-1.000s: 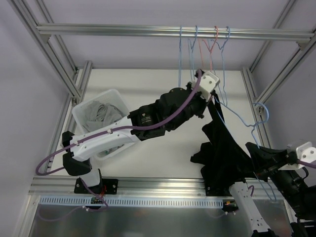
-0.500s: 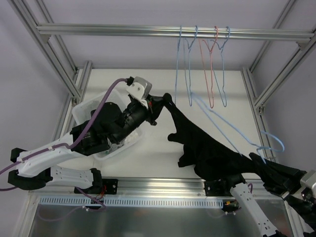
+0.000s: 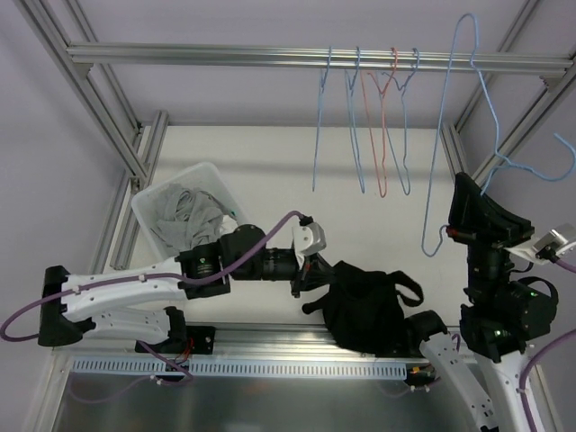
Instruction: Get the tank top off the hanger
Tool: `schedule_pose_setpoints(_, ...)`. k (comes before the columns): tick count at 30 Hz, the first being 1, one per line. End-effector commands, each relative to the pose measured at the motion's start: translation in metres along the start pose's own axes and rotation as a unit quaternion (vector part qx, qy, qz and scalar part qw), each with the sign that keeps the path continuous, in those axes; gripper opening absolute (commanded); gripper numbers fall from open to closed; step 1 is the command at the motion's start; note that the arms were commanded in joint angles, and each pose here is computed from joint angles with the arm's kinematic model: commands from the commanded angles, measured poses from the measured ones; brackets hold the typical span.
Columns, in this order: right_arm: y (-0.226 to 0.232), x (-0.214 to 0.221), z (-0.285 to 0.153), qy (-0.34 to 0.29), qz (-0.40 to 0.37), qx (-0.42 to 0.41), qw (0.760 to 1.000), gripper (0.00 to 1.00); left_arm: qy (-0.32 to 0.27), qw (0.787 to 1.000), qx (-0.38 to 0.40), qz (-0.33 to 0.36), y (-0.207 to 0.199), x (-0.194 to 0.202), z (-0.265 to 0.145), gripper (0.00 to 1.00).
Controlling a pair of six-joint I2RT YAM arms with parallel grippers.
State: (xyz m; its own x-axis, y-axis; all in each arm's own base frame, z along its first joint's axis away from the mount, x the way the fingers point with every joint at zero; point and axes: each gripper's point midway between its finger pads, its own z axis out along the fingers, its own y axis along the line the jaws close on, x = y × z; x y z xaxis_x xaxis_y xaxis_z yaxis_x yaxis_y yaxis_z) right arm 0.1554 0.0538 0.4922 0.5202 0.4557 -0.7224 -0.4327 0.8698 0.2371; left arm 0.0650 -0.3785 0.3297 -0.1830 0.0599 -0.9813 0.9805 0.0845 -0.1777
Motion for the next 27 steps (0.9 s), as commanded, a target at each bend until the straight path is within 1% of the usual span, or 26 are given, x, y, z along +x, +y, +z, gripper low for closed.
schedule_pose_setpoints(1,0.017,-0.104,0.006,-0.235,0.052,-0.032,0.97,0.0,0.002,0.998,-0.034,-0.05,0.015,0.019,0.015,0.0)
schedule_pose_setpoints(2,0.02,-0.108,0.01,-0.226,0.042,-0.035,0.973,0.0,0.015,0.996,-0.07,-0.06,0.029,0.032,0.019,0.0)
schedule_pose_setpoints(3,0.026,-0.109,0.012,-0.198,-0.013,-0.045,0.979,0.0,0.036,0.99,-0.11,-0.079,0.042,0.047,0.018,0.0)
schedule_pose_setpoints(4,0.015,-0.059,0.018,-0.059,-0.043,-0.018,0.997,0.0,0.041,0.978,-0.189,-0.082,0.069,0.054,0.013,0.0)
schedule_pose_setpoints(5,0.01,-0.051,0.015,-0.004,-0.062,-0.004,0.998,0.0,0.059,0.969,-0.225,-0.086,0.082,0.065,0.013,0.0)
schedule_pose_setpoints(6,0.011,-0.085,0.007,0.001,-0.088,0.01,0.996,0.0,0.09,0.958,-0.258,-0.09,0.092,0.082,0.007,0.0)
schedule_pose_setpoints(7,-0.006,-0.046,-0.006,0.104,-0.106,0.041,0.988,0.0,0.097,0.951,-0.28,-0.091,0.099,0.087,0.004,0.0)
schedule_pose_setpoints(8,-0.014,-0.043,-0.017,0.135,-0.116,0.063,0.982,0.0,0.107,0.941,-0.309,-0.088,0.108,0.096,0.001,0.0)
schedule_pose_setpoints(9,-0.023,-0.062,-0.028,0.136,-0.125,0.098,0.978,0.0,0.11,0.936,-0.322,-0.092,0.112,0.1,-0.001,0.0)
schedule_pose_setpoints(10,-0.039,-0.039,-0.05,0.214,-0.153,0.127,0.956,0.0,0.116,0.929,-0.338,-0.093,0.118,0.105,-0.006,0.0)
schedule_pose_setpoints(12,-0.066,-0.039,-0.074,0.262,-0.188,0.197,0.926,0.0,0.121,0.915,-0.371,-0.106,0.131,0.111,-0.012,0.0)
schedule_pose_setpoints(13,-0.073,-0.032,-0.088,0.298,-0.211,0.205,0.908,0.0,0.133,0.907,-0.382,-0.114,0.136,0.117,-0.018,0.02)
schedule_pose_setpoints(14,-0.077,-0.025,-0.089,0.318,-0.22,0.206,0.899,0.0,0.13,0.9,-0.397,-0.126,0.148,0.116,-0.024,0.09)
schedule_pose_setpoints(16,-0.08,-0.012,-0.09,0.351,-0.23,0.199,0.886,0.0,0.129,0.895,-0.402,-0.142,0.155,0.116,-0.03,0.1)
schedule_pose_setpoints(17,-0.08,-0.007,-0.088,0.363,-0.232,0.196,0.881,0.0,0.123,0.894,-0.405,-0.145,0.158,0.11,-0.034,0.13)
schedule_pose_setpoints(18,-0.078,0.003,-0.08,0.38,-0.232,0.186,0.876,0.0,0.119,0.892,-0.412,-0.142,0.164,0.105,-0.041,0.3)
schedule_pose_setpoints(20,-0.075,0.006,-0.067,0.387,-0.239,0.171,0.874,0.0,0.105,0.889,-0.427,-0.13,0.165,0.09,-0.055,0.61)
schedule_pose_setpoints(21,-0.076,0.018,-0.055,0.407,-0.247,0.167,0.863,0.0,0.102,0.888,-0.432,-0.122,0.165,0.085,-0.061,0.98)
schedule_pose_setpoints(22,-0.076,0.021,-0.045,0.411,-0.253,0.164,0.86,0.0,0.097,0.887,-0.436,-0.116,0.165,0.08,-0.067,0.99)
schedule_pose_setpoints(23,-0.074,0.018,-0.032,0.406,-0.257,0.158,0.863,0.0,0.084,0.891,-0.433,-0.113,0.16,0.07,-0.076,0.99)
schedule_pose_setpoints(24,-0.074,0.035,-0.014,0.429,-0.274,0.14,0.85,0.0,0.089,0.891,-0.432,-0.103,0.158,0.069,-0.083,0.99)
schedule_pose_setpoints(25,-0.072,0.036,0.004,0.415,-0.278,0.132,0.856,0.0,0.089,0.896,-0.424,-0.1,0.154,0.067,-0.086,0.99)
schedule_pose_setpoints(26,-0.073,0.037,0.018,0.409,-0.284,0.132,0.857,0.0,0.081,0.902,-0.413,-0.097,0.148,0.062,-0.093,0.99)
schedule_pose_setpoints(27,-0.071,0.042,0.041,0.408,-0.288,0.122,0.858,0.0,0.086,0.909,-0.399,-0.088,0.143,0.062,-0.095,0.99)
